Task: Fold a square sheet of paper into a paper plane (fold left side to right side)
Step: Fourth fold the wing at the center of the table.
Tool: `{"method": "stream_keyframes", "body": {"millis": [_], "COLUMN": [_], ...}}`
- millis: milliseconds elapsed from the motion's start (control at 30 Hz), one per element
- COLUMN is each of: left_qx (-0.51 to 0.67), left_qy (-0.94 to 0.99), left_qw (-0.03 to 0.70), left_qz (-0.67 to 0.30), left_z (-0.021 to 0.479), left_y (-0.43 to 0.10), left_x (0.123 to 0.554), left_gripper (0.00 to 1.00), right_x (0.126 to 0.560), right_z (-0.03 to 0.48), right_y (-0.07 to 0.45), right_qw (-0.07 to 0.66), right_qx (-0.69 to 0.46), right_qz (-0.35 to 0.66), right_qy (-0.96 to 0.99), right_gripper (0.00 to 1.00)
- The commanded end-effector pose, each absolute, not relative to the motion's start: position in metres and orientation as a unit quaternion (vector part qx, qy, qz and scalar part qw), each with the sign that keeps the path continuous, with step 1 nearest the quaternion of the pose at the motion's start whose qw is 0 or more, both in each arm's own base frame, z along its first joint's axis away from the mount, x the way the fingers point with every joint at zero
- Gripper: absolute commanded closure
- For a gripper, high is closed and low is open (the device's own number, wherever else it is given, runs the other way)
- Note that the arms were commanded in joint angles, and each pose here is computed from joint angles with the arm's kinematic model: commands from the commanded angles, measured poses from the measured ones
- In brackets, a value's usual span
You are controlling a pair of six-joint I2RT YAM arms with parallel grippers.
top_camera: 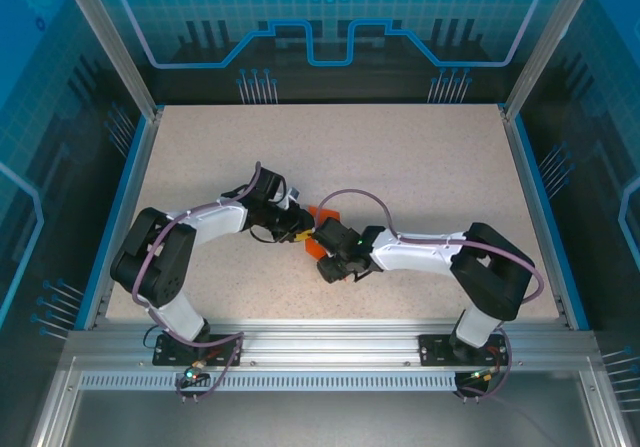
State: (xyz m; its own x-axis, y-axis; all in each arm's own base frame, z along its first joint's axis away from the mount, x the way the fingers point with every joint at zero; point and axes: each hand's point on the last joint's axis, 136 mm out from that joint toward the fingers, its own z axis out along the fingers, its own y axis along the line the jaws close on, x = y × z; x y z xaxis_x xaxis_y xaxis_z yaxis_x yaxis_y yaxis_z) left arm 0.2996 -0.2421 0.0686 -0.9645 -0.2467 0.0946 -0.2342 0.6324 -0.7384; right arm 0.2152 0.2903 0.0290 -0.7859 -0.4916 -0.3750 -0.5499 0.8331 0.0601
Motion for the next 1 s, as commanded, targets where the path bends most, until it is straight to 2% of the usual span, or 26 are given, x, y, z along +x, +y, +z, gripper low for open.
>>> {"method": "stream_keyframes", "body": {"millis": [0, 100, 267, 433, 600, 767, 967], "left_qx": [-0.125, -0.123, -0.118, -0.116, -0.125, -0.139, -0.167], "left_qy": [0.901, 0.904, 0.908, 0.913, 0.911, 0.907, 0.903], "left_qw": [0.012, 0.013, 0.018, 0.026, 0.036, 0.059, 0.084], "left_qz": [-0.414, -0.410, -0.401, -0.391, -0.391, -0.392, -0.388], "left_z": [0.084, 0.084, 0.086, 0.092, 0.101, 0.117, 0.126], "left_y": [-0.246, -0.244, -0.242, -0.237, -0.226, -0.205, -0.177], "left_x": [0.300, 0.300, 0.300, 0.301, 0.302, 0.307, 0.310], "left_gripper": [0.77, 0.77, 0.75, 0.65, 0.50, 0.38, 0.34], "right_x": [0.223, 0.225, 0.223, 0.217, 0.212, 0.210, 0.210], "right_z": [0.032, 0.030, 0.025, 0.019, 0.015, 0.015, 0.021], "right_y": [0.293, 0.290, 0.290, 0.287, 0.285, 0.286, 0.290], "right_qw": [0.192, 0.194, 0.188, 0.176, 0.167, 0.163, 0.163], "right_qx": [-0.266, -0.262, -0.263, -0.266, -0.266, -0.263, -0.255], "right_qz": [0.064, 0.054, 0.054, 0.055, 0.060, 0.071, 0.102], "right_qy": [0.942, 0.944, 0.945, 0.946, 0.947, 0.948, 0.948], "right_gripper": [0.58, 0.60, 0.71, 0.79, 0.88, 0.92, 0.93]}}
